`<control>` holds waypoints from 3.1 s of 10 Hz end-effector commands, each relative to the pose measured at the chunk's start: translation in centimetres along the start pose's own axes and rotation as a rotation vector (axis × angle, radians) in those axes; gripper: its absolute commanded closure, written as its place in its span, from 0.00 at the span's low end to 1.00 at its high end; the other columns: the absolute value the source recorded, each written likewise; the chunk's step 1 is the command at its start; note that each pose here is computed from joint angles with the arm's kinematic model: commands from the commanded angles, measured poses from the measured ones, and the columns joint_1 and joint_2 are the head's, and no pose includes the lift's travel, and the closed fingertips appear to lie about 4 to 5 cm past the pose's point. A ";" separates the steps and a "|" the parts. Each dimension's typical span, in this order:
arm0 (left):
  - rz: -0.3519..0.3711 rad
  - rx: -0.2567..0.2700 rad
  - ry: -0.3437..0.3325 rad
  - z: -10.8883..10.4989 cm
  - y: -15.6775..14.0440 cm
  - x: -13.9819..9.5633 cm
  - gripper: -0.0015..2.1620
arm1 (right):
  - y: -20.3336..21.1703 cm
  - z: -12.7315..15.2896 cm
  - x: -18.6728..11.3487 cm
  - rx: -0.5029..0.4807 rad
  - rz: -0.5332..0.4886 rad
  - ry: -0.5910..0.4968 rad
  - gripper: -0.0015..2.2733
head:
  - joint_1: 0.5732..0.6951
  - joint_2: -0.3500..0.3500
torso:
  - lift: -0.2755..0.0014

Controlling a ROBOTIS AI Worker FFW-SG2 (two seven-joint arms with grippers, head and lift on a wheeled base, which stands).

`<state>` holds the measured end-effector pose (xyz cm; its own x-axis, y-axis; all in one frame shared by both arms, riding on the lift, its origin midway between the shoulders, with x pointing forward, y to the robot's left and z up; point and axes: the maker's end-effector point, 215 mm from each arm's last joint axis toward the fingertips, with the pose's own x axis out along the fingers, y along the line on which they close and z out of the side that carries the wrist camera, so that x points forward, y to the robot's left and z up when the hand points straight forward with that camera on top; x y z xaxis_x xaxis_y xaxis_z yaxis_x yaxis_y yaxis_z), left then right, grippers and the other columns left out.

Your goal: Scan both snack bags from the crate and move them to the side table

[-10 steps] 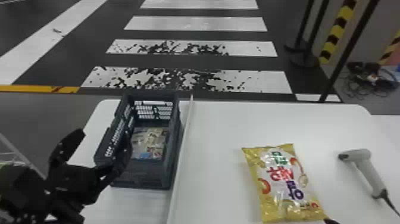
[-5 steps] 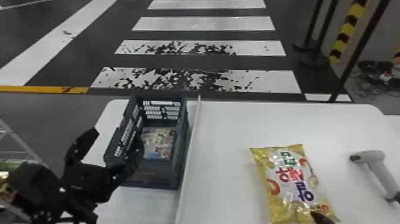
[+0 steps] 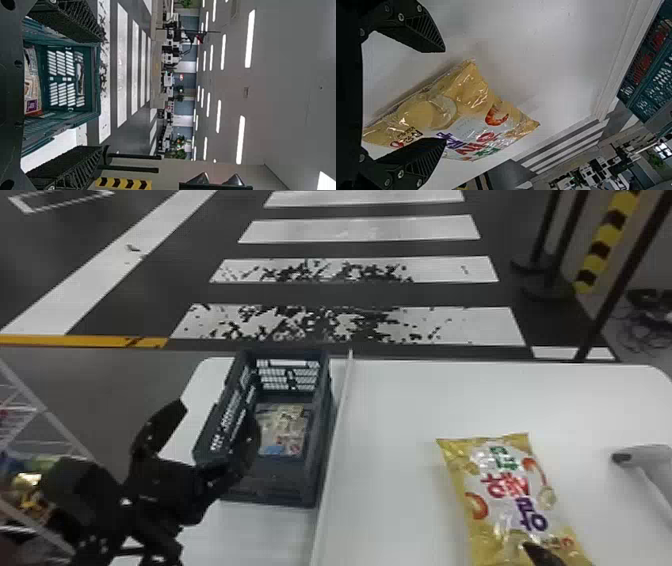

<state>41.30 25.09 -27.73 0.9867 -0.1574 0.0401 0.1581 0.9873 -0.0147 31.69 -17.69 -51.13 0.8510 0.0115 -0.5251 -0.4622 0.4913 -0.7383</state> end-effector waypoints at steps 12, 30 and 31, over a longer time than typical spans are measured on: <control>-0.019 0.001 0.010 -0.4 -0.5 0.1 0.01 | 0.4 1.6 3.9 -0.111 -0.061 -0.100 0.91 | 1.00 0.65 | 0.65; -0.041 -0.018 -0.004 -2.1 -1.7 1.8 0.02 | -15.0 -12.7 0.9 2.027 -0.079 -0.285 0.99 | 1.00 0.31 | 0.65; -0.049 -0.022 -0.002 -2.3 -2.1 2.0 0.02 | -14.4 -14.1 0.5 2.031 -0.097 -0.258 0.99 | 1.00 0.26 | 0.65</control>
<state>42.97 22.86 -29.86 0.9786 -0.2010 0.0438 0.2024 0.9788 -0.0327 35.98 -36.33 -46.08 0.9490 -0.0462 -0.3120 0.2832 0.5604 0.7783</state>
